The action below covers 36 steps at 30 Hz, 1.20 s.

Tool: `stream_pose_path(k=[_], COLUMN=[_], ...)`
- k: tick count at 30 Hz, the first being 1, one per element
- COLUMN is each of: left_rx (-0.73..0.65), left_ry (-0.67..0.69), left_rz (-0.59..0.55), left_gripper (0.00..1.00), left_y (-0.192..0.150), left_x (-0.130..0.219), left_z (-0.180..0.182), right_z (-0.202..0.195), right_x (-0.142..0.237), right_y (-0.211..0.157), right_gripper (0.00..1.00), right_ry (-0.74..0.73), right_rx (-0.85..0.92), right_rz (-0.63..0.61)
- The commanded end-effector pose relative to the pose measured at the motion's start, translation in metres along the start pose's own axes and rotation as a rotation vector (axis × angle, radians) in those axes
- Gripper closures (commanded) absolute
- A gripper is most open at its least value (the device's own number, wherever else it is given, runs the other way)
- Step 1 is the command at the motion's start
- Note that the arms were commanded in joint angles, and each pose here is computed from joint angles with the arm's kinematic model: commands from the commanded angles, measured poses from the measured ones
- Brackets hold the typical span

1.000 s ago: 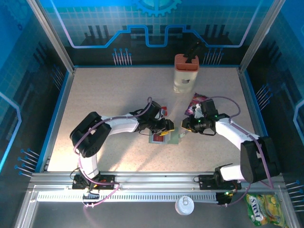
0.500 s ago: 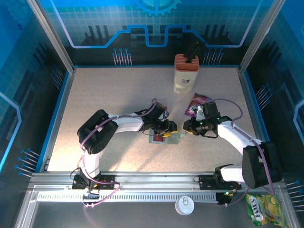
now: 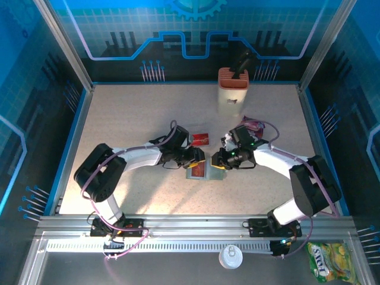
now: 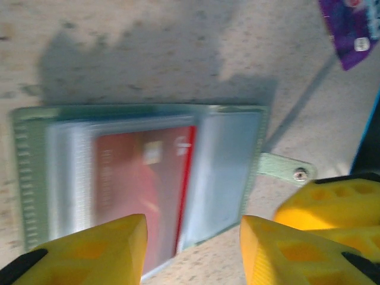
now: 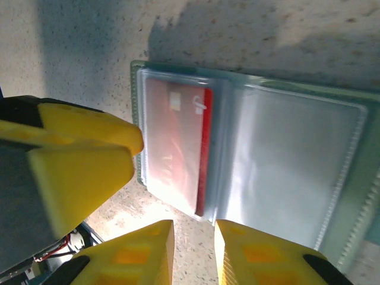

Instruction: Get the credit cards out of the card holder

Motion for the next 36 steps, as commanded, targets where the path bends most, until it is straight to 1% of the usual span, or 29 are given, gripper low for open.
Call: stream_pose_path(k=[1, 7, 9, 11, 16, 19, 20, 25, 28, 36], left_rx=[-0.013, -0.009, -0.006, 0.001, 0.002, -0.011, -0.013, -0.015, -0.012, -0.017], left_ry=[0.062, 0.109, 0.116, 0.117, 0.112, 0.098, 0.096, 0.130, 0.144, 0.169], left_rz=[0.005, 0.007, 0.010, 0.014, 0.007, -0.001, 0.000, -0.004, 0.005, -0.001], left_gripper=[0.57, 0.68, 0.69, 0.70, 0.71, 0.81, 0.82, 0.82, 0.83, 0.83], left_y=[-0.006, -0.012, -0.014, -0.016, -0.018, -0.017, -0.016, -0.014, -0.014, -0.015], left_x=[0.006, 0.004, 0.005, 0.006, 0.009, 0.010, 0.010, 0.008, 0.004, 0.003], left_z=[0.013, 0.026, 0.029, 0.031, 0.031, 0.028, 0.027, 0.029, 0.033, 0.038], right_z=[0.010, 0.011, 0.011, 0.021, 0.025, 0.027, 0.027, 0.026, 0.024, 0.021], right_x=[-0.006, -0.016, -0.019, -0.017, -0.025, -0.030, -0.031, -0.039, -0.041, -0.048], right_y=[0.004, 0.002, 0.002, 0.007, 0.007, 0.008, 0.008, 0.009, 0.009, 0.012], right_gripper=[0.76, 0.76, 0.76, 0.76, 0.76, 0.77, 0.77, 0.77, 0.74, 0.73], right_ry=[-0.005, -0.025, -0.025, -0.010, -0.013, -0.012, -0.013, -0.017, -0.026, -0.038], right_rx=[0.008, 0.017, 0.017, 0.034, 0.046, 0.049, 0.050, 0.049, 0.052, 0.056], right_rz=[0.004, 0.035, 0.042, 0.029, 0.050, 0.061, 0.062, 0.078, 0.079, 0.091])
Point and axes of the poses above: each hand's point on the last joint's axis, 136 mm out from that joint toward the fingers, its own x axis back along the fingers, its own z axis along the line the jaws close on, y = z × x, the point moved 10 cm from there along x, back along the fingers, and after that the axes turned 4 degrees about -x, right-handed, at the moved point
